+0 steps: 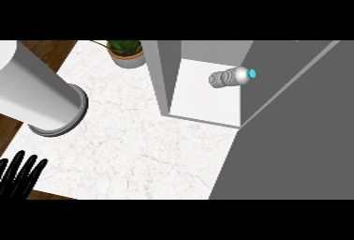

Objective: Pick up the bottled water, place it into the cabinet and close the cabinet

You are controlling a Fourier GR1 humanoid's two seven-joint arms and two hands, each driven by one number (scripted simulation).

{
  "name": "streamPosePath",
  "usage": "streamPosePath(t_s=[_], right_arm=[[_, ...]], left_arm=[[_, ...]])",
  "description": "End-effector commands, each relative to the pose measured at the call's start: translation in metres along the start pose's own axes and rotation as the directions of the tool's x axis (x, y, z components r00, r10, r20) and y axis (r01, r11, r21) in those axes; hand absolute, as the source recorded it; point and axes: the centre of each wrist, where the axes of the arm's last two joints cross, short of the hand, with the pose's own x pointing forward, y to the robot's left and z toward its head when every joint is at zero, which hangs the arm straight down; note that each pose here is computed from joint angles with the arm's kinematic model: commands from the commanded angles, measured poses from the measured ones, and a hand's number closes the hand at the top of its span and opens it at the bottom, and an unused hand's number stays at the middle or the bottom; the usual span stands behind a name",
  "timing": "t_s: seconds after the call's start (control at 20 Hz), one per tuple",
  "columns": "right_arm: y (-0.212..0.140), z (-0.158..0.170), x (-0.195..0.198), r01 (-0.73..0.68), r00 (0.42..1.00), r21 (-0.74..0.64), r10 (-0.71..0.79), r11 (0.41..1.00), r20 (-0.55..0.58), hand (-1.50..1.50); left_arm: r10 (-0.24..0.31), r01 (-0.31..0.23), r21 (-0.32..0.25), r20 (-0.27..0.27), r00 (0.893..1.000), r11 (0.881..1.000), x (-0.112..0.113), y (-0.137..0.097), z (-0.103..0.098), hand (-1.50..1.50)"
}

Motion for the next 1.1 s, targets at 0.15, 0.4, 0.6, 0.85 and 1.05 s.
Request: streamPosePath(t_s=[0.15,0.4,0.6,0.85,1.05], right_arm=[[0.009,-0.022,-0.004,0.107,0.994,0.045,-0.105,0.993,-0.042,1.5],[0.004,-0.031,-0.014,0.145,0.988,-0.009,-0.146,0.989,-0.054,1.5],[-0.002,-0.041,-0.023,0.193,0.979,-0.065,-0.197,0.979,-0.059,1.5],[-0.012,-0.064,-0.038,0.327,0.942,-0.106,-0.333,0.939,-0.048,1.5],[-0.028,-0.093,-0.051,0.429,0.899,-0.085,-0.434,0.899,-0.053,1.5]], left_arm=[[-0.002,0.003,-0.026,0.013,1.0,1.0,0.01,0.008,-0.004,-1.5],[-0.021,0.022,-0.045,0.022,1.0,0.999,0.02,0.014,-0.012,-1.5],[-0.014,0.015,-0.039,0.008,1.0,0.999,0.019,0.015,-0.008,-1.5],[-0.024,0.025,-0.041,0.032,0.999,0.999,0.027,0.023,-0.015,-1.5],[-0.021,0.022,-0.041,0.022,1.0,0.999,0.03,0.025,-0.015,-1.5]])
